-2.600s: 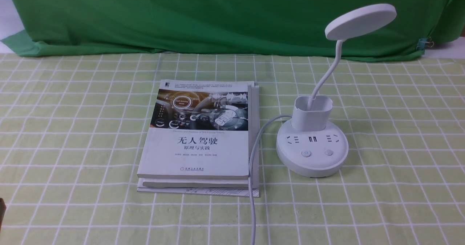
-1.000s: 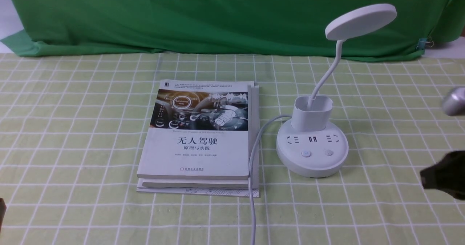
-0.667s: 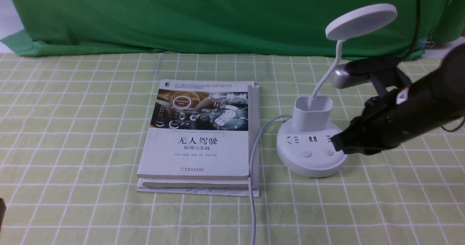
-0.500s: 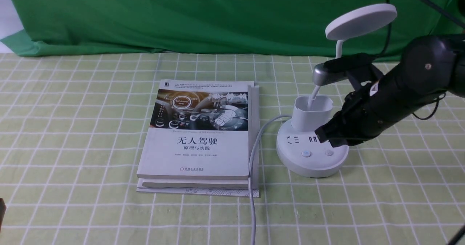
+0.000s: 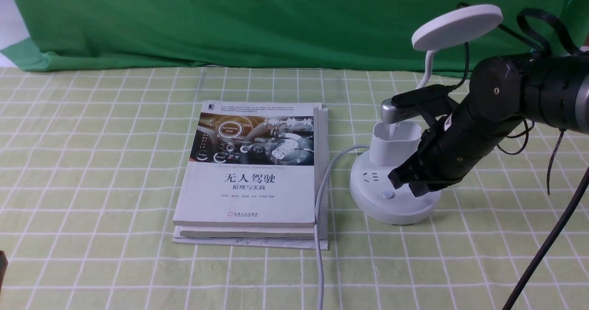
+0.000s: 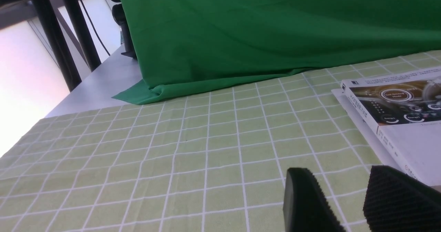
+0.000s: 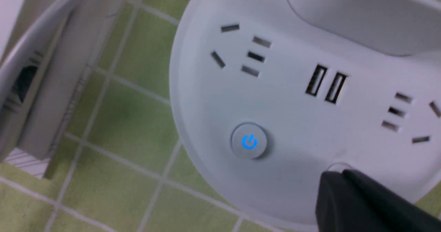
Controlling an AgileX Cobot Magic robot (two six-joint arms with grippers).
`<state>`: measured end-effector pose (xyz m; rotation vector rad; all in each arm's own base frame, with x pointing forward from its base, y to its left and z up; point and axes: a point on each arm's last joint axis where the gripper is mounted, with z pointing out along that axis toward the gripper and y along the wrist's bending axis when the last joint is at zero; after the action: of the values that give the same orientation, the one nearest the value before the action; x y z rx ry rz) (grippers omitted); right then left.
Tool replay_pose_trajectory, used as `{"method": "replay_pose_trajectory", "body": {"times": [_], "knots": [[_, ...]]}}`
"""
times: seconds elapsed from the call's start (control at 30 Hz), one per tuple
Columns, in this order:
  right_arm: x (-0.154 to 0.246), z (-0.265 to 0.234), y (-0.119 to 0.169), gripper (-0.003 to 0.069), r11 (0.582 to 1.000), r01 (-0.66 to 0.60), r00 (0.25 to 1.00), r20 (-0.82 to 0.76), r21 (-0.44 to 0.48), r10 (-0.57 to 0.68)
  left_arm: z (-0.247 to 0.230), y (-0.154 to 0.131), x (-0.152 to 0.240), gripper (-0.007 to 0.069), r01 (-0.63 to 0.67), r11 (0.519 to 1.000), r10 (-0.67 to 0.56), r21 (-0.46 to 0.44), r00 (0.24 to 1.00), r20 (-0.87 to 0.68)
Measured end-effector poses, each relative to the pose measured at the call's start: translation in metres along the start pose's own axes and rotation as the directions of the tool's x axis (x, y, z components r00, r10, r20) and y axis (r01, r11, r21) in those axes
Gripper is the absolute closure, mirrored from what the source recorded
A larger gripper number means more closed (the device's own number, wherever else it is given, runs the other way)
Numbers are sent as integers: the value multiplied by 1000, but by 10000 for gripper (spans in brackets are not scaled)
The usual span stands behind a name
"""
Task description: Turn on the table lamp on the green coffee tablecloth with your hand.
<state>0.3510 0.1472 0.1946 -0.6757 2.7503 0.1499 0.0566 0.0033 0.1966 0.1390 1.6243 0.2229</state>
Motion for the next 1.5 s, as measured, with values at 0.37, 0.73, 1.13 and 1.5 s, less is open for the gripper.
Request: {"method": "replay_pose_trajectory", "body": {"times": [0.37,0.73,1.13,1.5], "knots": [[0,14,-6,625,1000,-22,1000,-22,0,22,0,0,0,384,0,1000,0,0,1000,0],[-4,9,-6,625,1000,-25,999,25,6,25,0,0,0,384,0,1000,0,0,1000,0],[-8,17,-7,625,999,-38,999,31,7,38,0,0,0,384,0,1000,0,0,1000,0],[-3,-35,-3,625,999,-35,996,77,5,34,0,0,0,384,0,1000,0,0,1000,0]]}}
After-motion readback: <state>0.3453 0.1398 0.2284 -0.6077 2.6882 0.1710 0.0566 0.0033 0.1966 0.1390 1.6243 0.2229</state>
